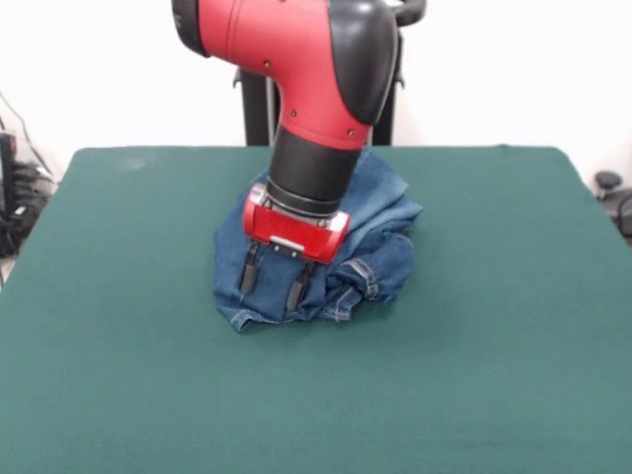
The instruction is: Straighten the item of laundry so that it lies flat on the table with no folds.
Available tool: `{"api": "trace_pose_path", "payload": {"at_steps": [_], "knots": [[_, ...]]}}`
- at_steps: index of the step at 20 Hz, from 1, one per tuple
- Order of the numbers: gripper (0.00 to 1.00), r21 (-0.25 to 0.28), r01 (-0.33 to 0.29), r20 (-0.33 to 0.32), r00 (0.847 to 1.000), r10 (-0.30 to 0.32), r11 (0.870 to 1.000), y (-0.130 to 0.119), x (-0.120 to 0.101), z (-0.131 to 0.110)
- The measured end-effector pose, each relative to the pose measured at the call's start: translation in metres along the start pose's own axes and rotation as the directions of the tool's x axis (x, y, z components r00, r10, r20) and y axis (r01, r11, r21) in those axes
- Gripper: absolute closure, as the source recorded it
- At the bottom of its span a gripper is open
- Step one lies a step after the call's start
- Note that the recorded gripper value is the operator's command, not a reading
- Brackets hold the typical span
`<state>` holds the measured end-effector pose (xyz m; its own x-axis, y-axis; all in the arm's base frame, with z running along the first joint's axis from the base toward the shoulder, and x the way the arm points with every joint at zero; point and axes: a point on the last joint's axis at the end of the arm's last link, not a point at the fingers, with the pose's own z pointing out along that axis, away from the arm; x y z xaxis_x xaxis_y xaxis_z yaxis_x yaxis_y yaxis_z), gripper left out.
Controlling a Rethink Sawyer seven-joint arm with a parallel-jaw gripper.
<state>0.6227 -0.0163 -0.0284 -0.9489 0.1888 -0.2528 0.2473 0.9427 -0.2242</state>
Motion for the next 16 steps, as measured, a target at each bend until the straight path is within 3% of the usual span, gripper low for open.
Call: {"api": "trace_pose_path", "payload": {"at_steps": [10, 16], "knots": [[0.00, 0.020, 0.015, -0.003, 1.000, -0.015, 1.000, -0.031, 0.000, 0.014], [0.00, 0.023, 0.013, -0.017, 1.000, -0.013, 1.000, -0.034, 0.001, 0.015]]}}
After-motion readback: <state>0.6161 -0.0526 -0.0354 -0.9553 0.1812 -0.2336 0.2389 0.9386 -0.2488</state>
